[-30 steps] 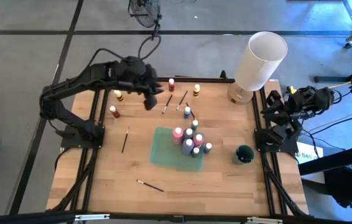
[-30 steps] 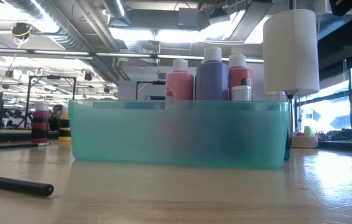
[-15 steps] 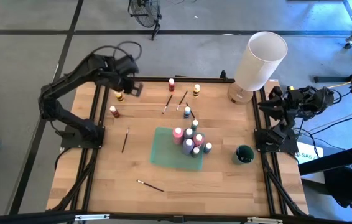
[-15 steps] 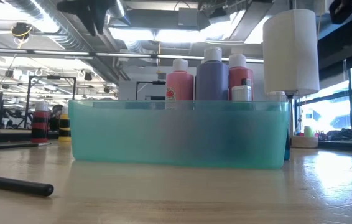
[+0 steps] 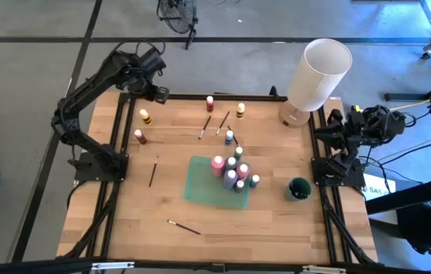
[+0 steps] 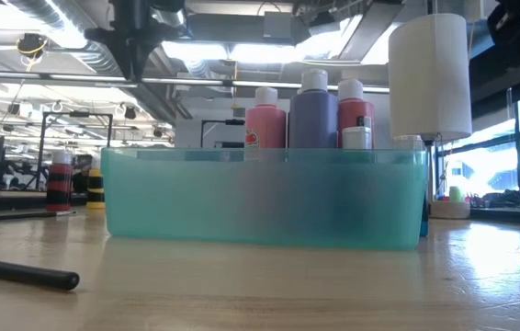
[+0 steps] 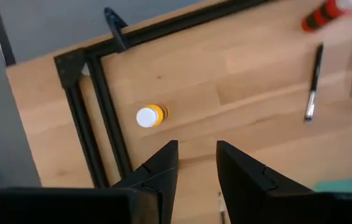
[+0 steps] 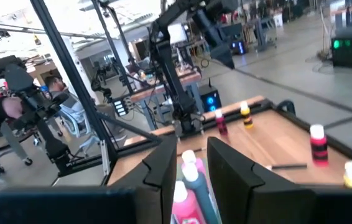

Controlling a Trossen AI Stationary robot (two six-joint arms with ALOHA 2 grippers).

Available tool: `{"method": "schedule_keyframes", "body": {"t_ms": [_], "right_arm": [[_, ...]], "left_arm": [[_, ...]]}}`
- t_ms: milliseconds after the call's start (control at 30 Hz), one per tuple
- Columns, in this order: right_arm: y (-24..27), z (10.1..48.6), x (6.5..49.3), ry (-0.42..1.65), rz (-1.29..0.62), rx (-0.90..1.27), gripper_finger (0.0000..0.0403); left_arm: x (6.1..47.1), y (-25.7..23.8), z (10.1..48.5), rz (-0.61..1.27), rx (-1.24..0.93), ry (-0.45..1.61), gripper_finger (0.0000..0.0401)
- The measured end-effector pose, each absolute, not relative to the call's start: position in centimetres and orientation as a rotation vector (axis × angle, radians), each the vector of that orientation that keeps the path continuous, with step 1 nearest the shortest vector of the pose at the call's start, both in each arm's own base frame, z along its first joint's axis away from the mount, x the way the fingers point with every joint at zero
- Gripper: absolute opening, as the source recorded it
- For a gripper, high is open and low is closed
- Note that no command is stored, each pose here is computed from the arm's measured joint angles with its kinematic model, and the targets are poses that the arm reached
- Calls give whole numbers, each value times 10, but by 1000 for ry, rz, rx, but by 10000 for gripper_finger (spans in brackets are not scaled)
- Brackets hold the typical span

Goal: Pick & Place Paint Supplies
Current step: Put the yellow paint bottle into the light green bin

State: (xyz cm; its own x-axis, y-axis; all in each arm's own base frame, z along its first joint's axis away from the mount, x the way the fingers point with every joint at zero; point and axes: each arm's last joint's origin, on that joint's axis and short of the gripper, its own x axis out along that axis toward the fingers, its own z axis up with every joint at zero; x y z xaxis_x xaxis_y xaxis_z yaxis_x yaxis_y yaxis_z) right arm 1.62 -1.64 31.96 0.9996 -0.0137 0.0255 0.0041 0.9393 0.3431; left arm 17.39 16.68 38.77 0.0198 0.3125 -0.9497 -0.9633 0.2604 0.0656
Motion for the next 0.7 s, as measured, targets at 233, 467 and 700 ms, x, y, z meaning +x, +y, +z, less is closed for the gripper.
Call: {"method": "schedule_keyframes", "body": {"t_ms": [233,467,700], "right_arm": [[-17,313,16,15,-35,347,91],[-17,311,16,27,-42,309,91],[-17,309,16,40,-44,290,91]], "left_arm": [[184,173,379,1166,-628,1200,118],[184,172,381,1382,-633,1097,113],[185,170,382,1370,-561,1127,103]]}}
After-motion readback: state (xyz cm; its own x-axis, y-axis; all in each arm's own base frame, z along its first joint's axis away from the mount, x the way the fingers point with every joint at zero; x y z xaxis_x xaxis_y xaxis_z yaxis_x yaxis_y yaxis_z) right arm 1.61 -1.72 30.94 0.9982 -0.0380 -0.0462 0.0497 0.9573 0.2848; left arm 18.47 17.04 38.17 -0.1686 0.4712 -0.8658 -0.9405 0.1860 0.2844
